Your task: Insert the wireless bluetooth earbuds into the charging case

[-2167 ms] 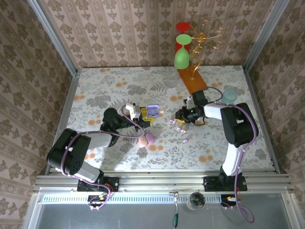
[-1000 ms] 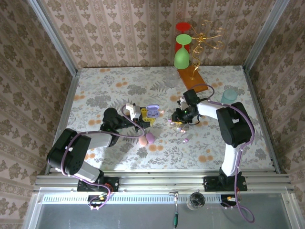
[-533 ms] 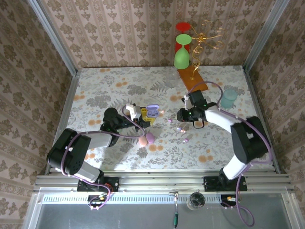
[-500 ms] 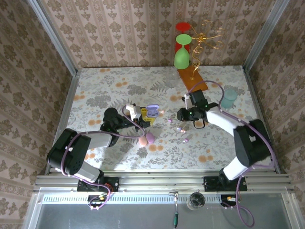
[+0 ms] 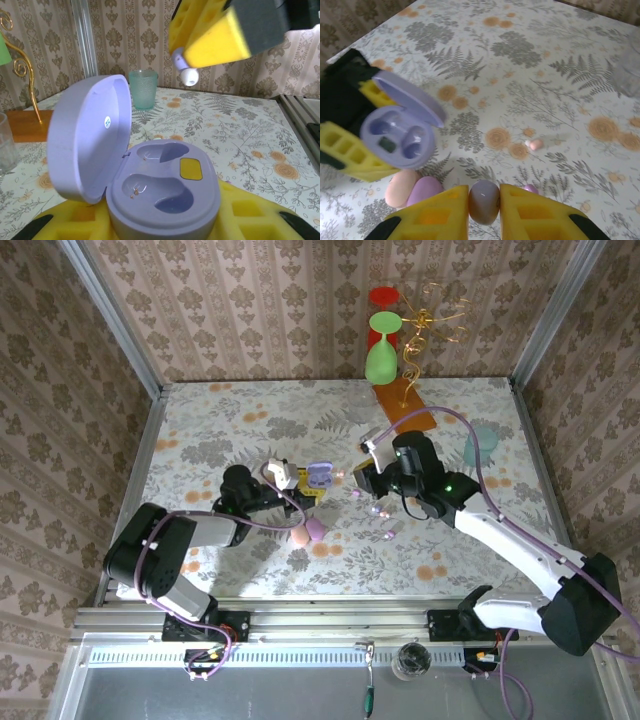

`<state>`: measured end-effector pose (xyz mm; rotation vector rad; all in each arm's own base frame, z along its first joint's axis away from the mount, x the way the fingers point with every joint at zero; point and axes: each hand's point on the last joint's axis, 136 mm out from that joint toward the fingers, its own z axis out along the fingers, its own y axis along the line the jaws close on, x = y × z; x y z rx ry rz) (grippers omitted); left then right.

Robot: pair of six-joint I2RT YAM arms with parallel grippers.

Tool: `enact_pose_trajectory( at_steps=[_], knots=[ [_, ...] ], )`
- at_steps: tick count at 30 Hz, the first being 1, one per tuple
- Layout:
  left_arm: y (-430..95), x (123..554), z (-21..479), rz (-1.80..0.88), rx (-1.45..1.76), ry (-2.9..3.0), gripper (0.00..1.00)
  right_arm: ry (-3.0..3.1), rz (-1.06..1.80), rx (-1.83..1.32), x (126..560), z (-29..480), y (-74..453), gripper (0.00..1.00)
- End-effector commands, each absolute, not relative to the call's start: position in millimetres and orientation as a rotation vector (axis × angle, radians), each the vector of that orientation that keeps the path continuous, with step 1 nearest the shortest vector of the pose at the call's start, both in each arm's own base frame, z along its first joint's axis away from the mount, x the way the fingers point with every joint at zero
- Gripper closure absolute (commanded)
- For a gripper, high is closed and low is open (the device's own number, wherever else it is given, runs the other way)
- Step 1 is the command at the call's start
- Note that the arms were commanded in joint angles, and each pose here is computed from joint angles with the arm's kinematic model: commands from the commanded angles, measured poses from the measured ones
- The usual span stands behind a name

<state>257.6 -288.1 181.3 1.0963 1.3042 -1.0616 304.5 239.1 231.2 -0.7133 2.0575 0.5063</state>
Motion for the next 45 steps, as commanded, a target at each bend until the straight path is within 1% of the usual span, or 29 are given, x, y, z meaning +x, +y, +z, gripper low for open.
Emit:
enact_pose_trajectory(
  at_steps=[1, 6, 14, 17, 18, 20, 28, 32, 35, 45],
  knots=[
    [-289, 260, 185, -1.048, 1.109, 1.275, 0.7, 2.002, 0.423, -0.811, 304, 248, 251, 0.78],
    [-289, 256, 183, -1.054, 1.118, 1.272, 0.71, 1.974, 0.4, -0.899, 301, 252, 273, 0.79],
    [-288, 251, 186, -1.058, 1.132, 1.251, 0.71, 1.978, 0.357, -0.986, 302, 242, 295, 0.79],
    [-288, 250, 189, -1.059, 1.133, 1.245, 0.71, 1.986, 0.334, -0.99, 303, 239, 294, 0.79],
    [-287, 249, 190, -1.062, 1.135, 1.242, 0.71, 2.013, 0.32, -0.999, 307, 228, 295, 0.79],
    [-287, 248, 192, -1.061, 1.136, 1.235, 0.72, 2.023, 0.312, -1.01, 307, 222, 296, 0.8],
    [-286, 242, 195, -1.069, 1.153, 1.217, 0.72, 2.052, 0.283, -1.019, 311, 209, 296, 0.8],
    [-286, 242, 197, -1.069, 1.15, 1.213, 0.72, 2.057, 0.277, -1.038, 310, 206, 296, 0.8],
    [-286, 242, 199, -1.069, 1.151, 1.208, 0.72, 2.063, 0.279, -1.069, 306, 204, 297, 0.78],
    [-287, 243, 198, -1.072, 1.149, 1.21, 0.74, 2.041, 0.257, -1.127, 298, 212, 296, 0.77]
  ],
)
